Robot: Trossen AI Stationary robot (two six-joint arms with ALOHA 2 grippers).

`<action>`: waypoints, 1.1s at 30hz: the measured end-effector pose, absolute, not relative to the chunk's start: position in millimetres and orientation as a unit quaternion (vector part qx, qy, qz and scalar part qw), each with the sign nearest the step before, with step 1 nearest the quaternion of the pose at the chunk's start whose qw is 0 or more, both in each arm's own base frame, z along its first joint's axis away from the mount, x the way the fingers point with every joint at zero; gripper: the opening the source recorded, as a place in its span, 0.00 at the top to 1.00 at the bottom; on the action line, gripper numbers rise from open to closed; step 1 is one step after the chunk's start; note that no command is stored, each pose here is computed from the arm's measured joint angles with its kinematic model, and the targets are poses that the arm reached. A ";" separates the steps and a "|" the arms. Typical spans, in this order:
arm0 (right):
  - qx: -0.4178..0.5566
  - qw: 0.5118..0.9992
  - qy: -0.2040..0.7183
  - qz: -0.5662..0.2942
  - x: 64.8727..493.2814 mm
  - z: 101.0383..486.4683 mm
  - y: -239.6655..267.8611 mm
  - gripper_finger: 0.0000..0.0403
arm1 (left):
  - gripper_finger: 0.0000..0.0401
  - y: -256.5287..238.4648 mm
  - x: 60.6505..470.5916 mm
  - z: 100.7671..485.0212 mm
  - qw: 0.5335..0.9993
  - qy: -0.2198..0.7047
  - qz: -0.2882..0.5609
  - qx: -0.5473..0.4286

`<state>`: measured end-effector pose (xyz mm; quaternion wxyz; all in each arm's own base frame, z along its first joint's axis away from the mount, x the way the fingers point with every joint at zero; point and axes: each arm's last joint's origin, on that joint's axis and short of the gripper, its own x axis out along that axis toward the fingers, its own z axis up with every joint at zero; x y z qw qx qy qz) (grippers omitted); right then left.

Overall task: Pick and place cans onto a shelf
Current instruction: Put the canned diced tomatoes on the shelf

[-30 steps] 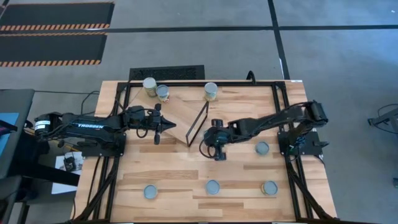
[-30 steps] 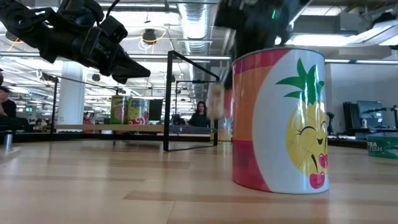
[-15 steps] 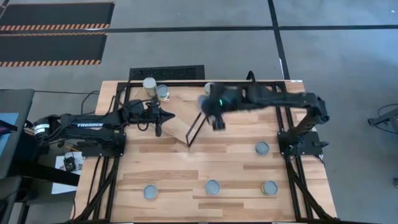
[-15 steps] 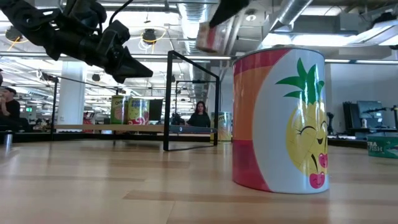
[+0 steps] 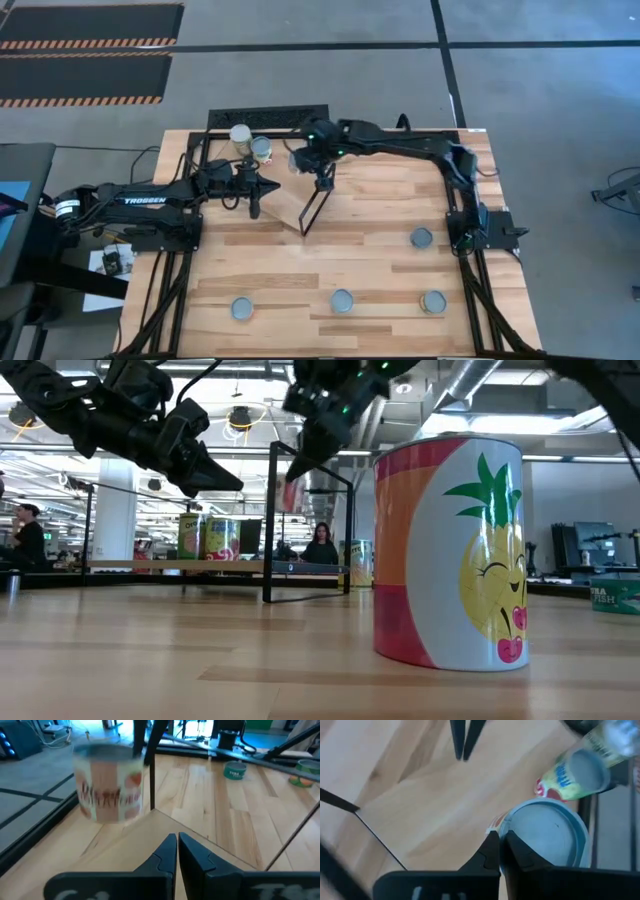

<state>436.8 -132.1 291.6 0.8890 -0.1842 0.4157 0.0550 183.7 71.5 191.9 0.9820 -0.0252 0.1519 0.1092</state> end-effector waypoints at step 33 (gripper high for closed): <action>-0.184 0.877 0.435 0.089 467.7 255.0 -120.1 0.96 | 0.76 75.1 187.7 207.0 0.967 0.193 0.122 0.110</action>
